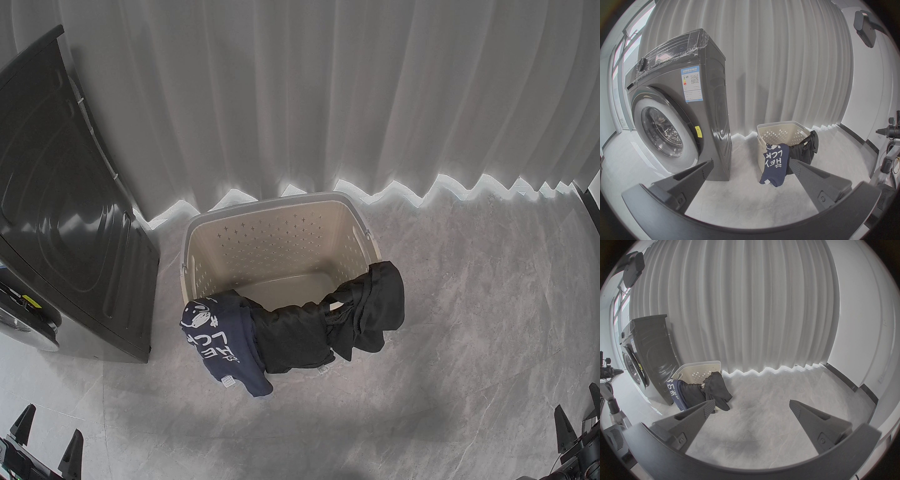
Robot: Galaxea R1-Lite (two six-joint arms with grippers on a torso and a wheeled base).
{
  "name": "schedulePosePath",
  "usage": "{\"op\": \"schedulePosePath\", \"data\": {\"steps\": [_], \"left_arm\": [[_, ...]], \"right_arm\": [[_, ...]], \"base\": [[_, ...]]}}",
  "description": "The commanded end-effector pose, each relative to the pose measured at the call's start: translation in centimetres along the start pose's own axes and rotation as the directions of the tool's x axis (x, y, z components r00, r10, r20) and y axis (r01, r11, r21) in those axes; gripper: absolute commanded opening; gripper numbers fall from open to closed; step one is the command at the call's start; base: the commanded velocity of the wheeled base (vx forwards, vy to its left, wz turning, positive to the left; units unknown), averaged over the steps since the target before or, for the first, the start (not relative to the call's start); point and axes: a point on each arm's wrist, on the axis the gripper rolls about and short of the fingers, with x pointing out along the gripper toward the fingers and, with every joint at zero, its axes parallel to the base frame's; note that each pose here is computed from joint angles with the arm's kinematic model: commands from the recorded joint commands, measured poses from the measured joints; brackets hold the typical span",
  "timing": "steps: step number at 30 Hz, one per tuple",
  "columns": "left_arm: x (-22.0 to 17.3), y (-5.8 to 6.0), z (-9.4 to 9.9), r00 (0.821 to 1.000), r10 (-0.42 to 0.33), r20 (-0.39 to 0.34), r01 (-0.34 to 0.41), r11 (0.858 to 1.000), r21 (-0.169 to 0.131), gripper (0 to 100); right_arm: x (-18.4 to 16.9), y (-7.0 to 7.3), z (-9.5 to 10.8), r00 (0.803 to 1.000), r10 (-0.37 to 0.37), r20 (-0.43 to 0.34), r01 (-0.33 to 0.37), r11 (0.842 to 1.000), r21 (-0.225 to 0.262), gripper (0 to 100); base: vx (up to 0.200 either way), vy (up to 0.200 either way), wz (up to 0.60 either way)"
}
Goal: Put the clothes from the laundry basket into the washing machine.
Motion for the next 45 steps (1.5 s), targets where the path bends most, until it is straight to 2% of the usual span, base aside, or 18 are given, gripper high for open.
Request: {"op": "schedulePosePath", "data": {"steps": [1, 24, 30, 42, 45], "left_arm": [[0.0, 0.01, -0.53, 1.0, -0.001, 0.0, 0.001, 1.0, 0.0, 100], [0.0, 0.01, -0.53, 1.0, 0.001, 0.0, -0.001, 1.0, 0.0, 100], [0.0, 0.01, -0.53, 1.0, -0.001, 0.0, 0.001, 1.0, 0.0, 100], [0.0, 0.01, -0.53, 1.0, 0.001, 0.0, -0.001, 1.0, 0.0, 100], [0.0, 0.01, -0.53, 1.0, -0.001, 0.0, 0.001, 1.0, 0.0, 100]], "right_arm": [[0.01, 0.0, -0.53, 1.0, 0.0, -0.001, 0.0, 1.0, -0.001, 100], [0.01, 0.0, -0.53, 1.0, 0.0, -0.001, 0.0, 1.0, -0.001, 100], [0.01, 0.0, -0.53, 1.0, 0.0, -0.001, 0.0, 1.0, -0.001, 100], [0.01, 0.0, -0.53, 1.0, 0.0, -0.001, 0.0, 1.0, -0.001, 100], [0.01, 0.0, -0.53, 1.0, 0.0, -0.001, 0.0, 1.0, -0.001, 100]], "base": [[0.0, 0.2, 0.0], [0.0, 0.2, 0.0], [0.0, 0.0, 0.0], [-0.2, 0.0, 0.0], [0.0, 0.0, 0.0]]}}
